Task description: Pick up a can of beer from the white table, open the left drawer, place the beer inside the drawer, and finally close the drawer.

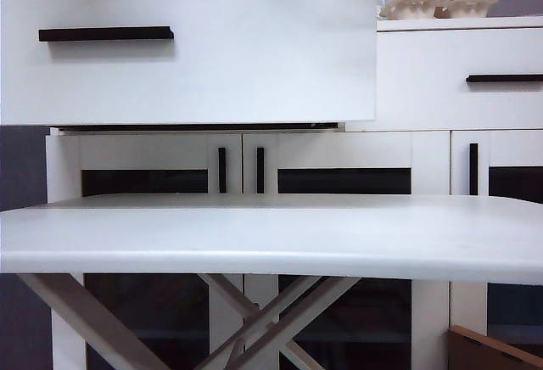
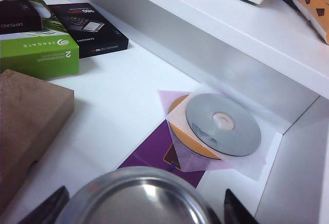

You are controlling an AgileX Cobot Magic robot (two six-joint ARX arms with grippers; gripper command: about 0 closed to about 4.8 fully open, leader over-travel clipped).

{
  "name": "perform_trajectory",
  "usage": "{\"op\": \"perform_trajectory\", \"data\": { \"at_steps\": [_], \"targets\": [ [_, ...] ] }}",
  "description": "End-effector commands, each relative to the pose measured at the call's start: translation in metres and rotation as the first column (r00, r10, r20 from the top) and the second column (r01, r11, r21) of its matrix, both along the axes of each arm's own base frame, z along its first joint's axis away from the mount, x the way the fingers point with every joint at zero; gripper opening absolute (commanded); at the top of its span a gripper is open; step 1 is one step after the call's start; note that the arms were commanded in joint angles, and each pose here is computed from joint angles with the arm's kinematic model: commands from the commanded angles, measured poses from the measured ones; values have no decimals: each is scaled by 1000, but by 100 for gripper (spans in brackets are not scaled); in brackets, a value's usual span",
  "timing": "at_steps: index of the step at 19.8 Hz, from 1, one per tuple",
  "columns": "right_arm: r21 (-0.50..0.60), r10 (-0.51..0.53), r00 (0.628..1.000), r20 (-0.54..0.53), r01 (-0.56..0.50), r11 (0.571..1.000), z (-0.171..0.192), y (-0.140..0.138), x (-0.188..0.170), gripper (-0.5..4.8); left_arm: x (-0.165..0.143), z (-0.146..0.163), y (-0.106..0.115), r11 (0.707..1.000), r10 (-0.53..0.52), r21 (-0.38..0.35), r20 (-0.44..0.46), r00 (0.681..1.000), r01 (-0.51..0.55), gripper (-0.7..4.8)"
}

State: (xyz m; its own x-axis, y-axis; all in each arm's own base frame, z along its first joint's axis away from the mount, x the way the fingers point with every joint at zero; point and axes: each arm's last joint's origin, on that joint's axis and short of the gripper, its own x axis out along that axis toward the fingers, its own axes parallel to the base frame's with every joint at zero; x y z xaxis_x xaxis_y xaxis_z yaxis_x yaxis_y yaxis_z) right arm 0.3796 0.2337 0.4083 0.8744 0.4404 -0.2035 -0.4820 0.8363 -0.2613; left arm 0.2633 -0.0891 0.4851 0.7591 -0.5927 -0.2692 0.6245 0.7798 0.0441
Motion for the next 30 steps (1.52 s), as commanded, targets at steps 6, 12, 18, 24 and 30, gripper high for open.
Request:
{"op": "perform_trajectory", "data": {
  "at_steps": [6, 12, 18, 24, 30],
  "targets": [
    [27, 8, 999, 54, -9, 1000, 10, 0, -2, 285, -4, 2, 0, 999, -33, 30, 16, 999, 33, -5],
    [32, 7, 998, 63, -9, 999, 15, -2, -5, 479, -4, 2, 0, 999, -34, 28, 21, 999, 33, -5],
    [75, -27, 990, 135, 17, 997, 49, -18, -28, 287, -4, 2, 0, 999, -34, 28, 21, 999, 33, -5],
    [48, -225, 967, 120, 220, 974, 54, -31, -34, -1, -4, 2, 0, 999, -34, 24, 19, 999, 34, -5],
    [24, -206, 977, -62, 208, 978, 27, -31, -22, -1, -5, 3, 0, 999, -37, 16, 20, 999, 36, -5]
  ]
}}
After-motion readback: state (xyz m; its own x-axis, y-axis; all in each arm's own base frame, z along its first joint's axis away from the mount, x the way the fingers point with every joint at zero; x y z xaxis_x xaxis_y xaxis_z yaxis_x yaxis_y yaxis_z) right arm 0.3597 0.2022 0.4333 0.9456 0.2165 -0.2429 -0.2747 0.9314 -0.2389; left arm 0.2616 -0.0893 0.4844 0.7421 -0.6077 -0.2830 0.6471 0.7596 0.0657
